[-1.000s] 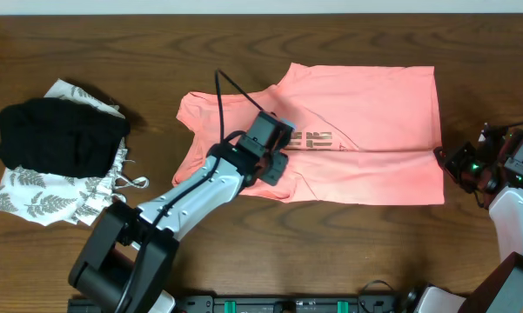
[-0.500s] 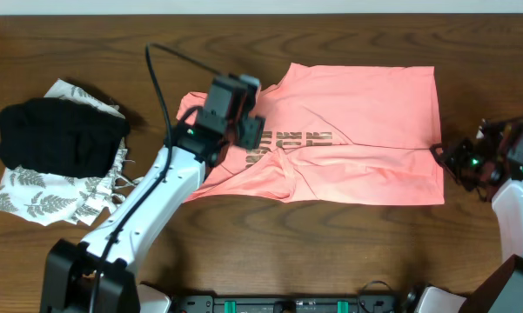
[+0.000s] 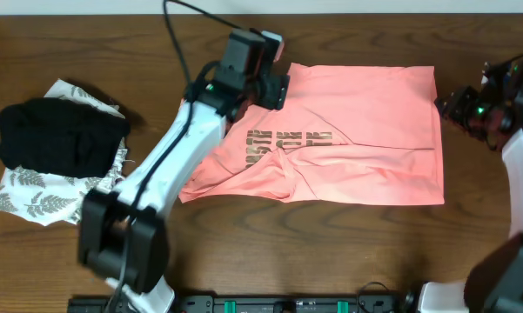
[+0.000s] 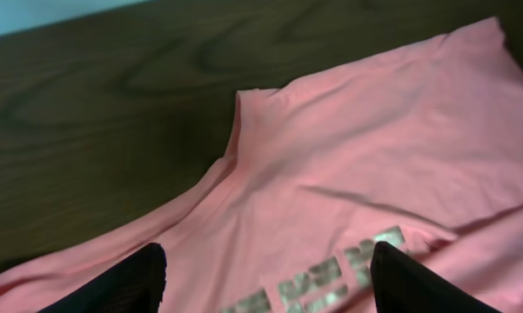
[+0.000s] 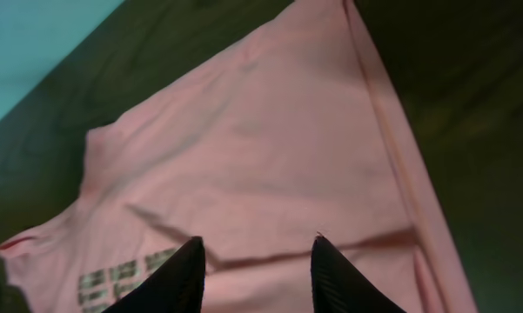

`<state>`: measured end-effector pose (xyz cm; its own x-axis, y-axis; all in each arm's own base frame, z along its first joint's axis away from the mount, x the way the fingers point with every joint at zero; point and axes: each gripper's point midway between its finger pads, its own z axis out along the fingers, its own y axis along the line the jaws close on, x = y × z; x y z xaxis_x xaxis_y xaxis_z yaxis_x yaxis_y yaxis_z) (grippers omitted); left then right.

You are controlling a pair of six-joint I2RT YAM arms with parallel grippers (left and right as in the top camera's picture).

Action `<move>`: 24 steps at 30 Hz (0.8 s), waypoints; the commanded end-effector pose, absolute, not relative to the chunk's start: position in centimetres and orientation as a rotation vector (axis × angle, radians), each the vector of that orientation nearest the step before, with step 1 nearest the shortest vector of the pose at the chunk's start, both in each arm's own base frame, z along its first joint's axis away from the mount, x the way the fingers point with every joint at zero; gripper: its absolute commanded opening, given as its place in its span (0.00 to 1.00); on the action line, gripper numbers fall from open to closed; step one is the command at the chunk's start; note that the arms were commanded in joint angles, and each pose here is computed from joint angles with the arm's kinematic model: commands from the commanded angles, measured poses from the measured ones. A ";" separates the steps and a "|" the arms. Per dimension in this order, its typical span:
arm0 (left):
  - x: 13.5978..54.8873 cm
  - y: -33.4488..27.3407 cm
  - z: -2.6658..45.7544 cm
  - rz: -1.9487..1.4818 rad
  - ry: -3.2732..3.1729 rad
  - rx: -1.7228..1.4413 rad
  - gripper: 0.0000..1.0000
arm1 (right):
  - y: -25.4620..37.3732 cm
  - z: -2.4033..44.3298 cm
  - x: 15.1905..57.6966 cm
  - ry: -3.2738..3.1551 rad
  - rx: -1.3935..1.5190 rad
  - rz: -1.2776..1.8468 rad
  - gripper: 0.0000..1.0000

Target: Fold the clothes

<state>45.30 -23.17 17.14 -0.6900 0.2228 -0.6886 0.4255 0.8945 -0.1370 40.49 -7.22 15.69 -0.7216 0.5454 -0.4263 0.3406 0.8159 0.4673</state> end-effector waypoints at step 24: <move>54.9 -27.2 6.7 -0.425 2.222 0.451 0.63 | -12.1 4.8 50.2 2.375 0.529 0.293 0.83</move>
<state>54.43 -27.16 7.72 -0.6011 0.1767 -0.7794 0.4517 0.8797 -0.1490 49.46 -11.71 5.40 -0.6963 0.4447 -0.5634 0.2791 0.8909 0.3583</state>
